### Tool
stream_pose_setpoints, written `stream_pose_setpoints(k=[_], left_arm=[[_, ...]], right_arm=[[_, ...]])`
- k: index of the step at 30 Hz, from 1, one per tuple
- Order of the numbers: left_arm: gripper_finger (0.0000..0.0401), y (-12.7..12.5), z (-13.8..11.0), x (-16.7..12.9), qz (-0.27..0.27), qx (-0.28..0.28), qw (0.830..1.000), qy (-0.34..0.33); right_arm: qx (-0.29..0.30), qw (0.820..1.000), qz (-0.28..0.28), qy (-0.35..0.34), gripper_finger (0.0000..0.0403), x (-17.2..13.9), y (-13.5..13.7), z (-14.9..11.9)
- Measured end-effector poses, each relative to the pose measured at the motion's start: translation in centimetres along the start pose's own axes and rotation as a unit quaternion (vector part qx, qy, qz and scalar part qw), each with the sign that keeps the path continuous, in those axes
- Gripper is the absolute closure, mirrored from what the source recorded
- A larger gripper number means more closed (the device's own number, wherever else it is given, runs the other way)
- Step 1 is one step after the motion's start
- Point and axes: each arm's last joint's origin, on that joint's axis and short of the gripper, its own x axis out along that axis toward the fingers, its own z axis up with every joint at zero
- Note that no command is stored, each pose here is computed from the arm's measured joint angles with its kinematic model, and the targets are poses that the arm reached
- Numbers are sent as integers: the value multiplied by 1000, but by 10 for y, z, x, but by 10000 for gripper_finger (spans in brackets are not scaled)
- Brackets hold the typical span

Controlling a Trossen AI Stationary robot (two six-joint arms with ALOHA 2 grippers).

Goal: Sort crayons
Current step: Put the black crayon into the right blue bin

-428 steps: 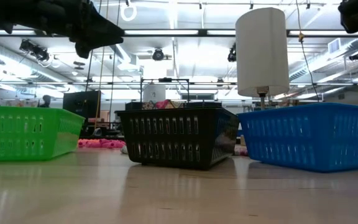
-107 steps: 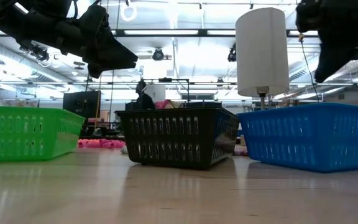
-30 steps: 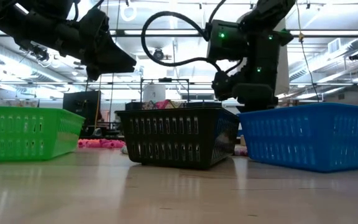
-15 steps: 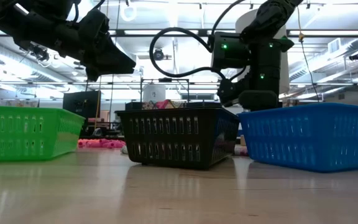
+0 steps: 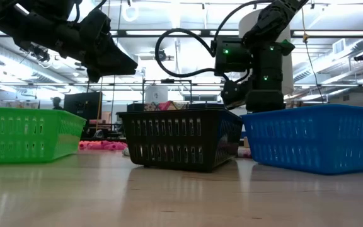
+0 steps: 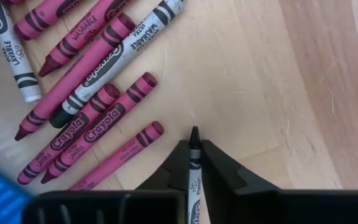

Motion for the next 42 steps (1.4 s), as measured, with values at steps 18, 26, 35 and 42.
stream_pose_setpoints(k=[18,26,35,42], left_arm=[[252,0,0,0,0,0,1000,0],[252,0,0,0,0,-3,1000,0],[252,0,0,0,0,-3,1000,0],[252,0,0,0,0,0,1000,0]], right_arm=[[20,999,-32,-17,376,-33,-4,-14],[34,997,-18,-67,376,-64,-3,-22],[62,995,-31,-68,376,-87,3,-43],[102,990,-13,-92,375,-101,19,-77]])
